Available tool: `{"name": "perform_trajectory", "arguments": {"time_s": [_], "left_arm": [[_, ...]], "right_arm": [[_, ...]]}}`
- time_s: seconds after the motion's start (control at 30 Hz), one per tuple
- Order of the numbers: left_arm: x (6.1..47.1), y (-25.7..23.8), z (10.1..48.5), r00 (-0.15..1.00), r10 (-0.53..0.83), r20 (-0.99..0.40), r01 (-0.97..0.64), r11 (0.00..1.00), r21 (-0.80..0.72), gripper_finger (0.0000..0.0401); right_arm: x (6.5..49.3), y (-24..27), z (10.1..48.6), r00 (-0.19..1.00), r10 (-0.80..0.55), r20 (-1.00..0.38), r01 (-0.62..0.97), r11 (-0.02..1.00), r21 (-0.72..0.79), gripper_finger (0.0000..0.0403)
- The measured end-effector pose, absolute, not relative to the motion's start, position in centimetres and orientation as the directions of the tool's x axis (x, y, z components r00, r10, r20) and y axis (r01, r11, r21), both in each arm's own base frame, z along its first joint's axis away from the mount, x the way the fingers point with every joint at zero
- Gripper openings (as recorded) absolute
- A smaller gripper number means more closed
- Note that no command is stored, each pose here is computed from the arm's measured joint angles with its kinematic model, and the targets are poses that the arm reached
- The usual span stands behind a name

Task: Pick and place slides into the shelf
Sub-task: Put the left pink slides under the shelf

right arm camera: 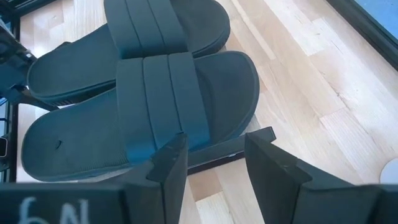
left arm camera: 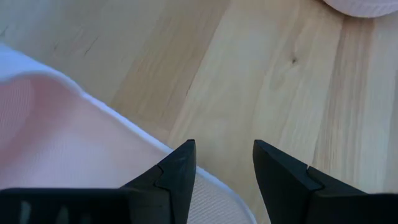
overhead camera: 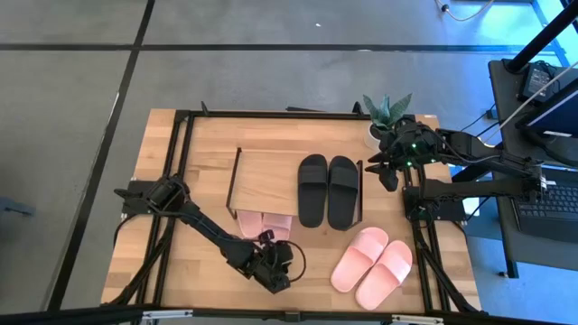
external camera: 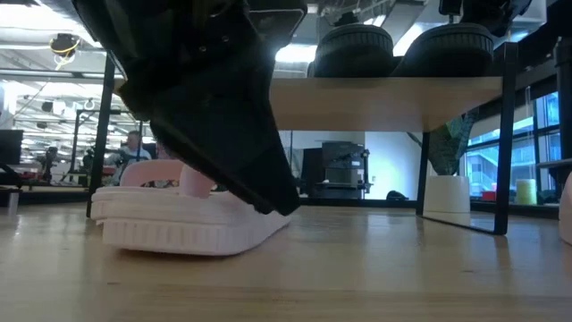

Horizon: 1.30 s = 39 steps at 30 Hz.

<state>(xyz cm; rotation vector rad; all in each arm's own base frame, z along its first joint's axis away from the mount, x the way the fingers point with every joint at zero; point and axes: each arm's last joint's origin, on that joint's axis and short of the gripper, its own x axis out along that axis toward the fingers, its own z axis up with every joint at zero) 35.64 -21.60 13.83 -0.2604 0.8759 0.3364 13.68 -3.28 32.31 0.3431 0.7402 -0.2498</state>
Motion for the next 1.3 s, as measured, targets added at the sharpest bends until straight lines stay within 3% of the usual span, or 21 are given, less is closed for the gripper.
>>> {"name": "perform_trajectory", "arguments": {"time_s": [0.6, 1.3], "left_arm": [[34.7, -21.7, 14.5, 0.577, 0.221, -0.786, -0.51, 0.85, -0.134, 0.0153], [37.5, -19.2, 15.3, 0.663, 0.243, -0.708, -0.471, 0.87, -0.143, 0.0153]], "right_arm": [[13.5, -3.2, 32.2, 0.699, -0.098, -0.709, 0.341, 0.916, 0.21, 0.0159], [13.5, -3.2, 32.1, 0.696, -0.097, -0.711, 0.332, 0.922, 0.199, 0.0159]]}}
